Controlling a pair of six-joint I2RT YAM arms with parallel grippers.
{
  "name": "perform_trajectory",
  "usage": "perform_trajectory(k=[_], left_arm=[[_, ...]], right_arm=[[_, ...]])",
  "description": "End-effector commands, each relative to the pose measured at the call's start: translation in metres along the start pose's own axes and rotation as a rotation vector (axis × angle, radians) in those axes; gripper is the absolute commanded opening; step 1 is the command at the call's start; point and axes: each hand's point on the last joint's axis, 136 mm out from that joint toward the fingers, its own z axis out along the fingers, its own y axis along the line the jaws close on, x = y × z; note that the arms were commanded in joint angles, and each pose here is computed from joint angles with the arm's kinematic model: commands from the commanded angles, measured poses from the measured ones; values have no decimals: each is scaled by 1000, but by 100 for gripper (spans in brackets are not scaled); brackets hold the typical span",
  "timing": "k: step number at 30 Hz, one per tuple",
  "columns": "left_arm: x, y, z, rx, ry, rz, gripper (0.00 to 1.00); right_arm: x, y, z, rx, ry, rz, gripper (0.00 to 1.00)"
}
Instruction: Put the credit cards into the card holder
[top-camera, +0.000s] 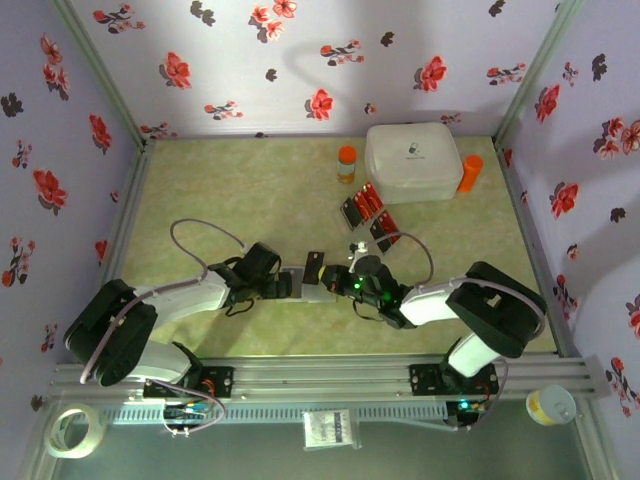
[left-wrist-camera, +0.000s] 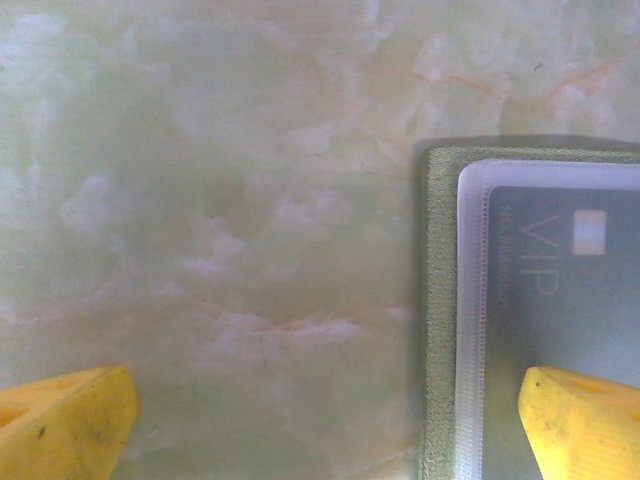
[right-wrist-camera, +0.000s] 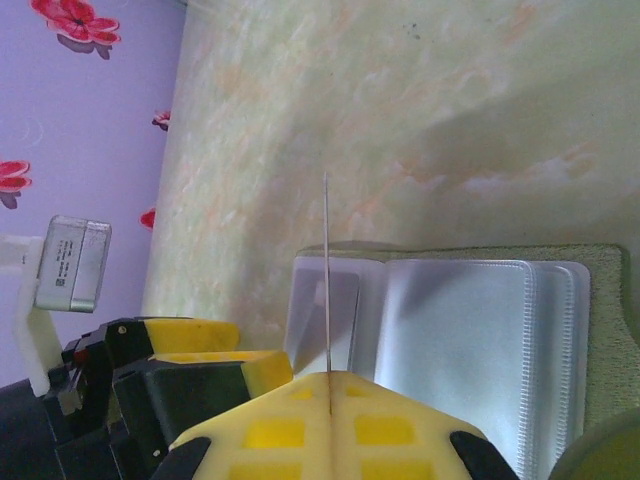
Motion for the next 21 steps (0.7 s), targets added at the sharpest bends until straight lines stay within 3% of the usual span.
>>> perform_trajectory(k=[1,21], left_arm=[[27,24,6,-99,96,3,100],[27,23,7,-97,94,5,100]], right_arm=[[-1,1,1,-18,-29,16,0],[9,-13,2,-2,-18,48,0]])
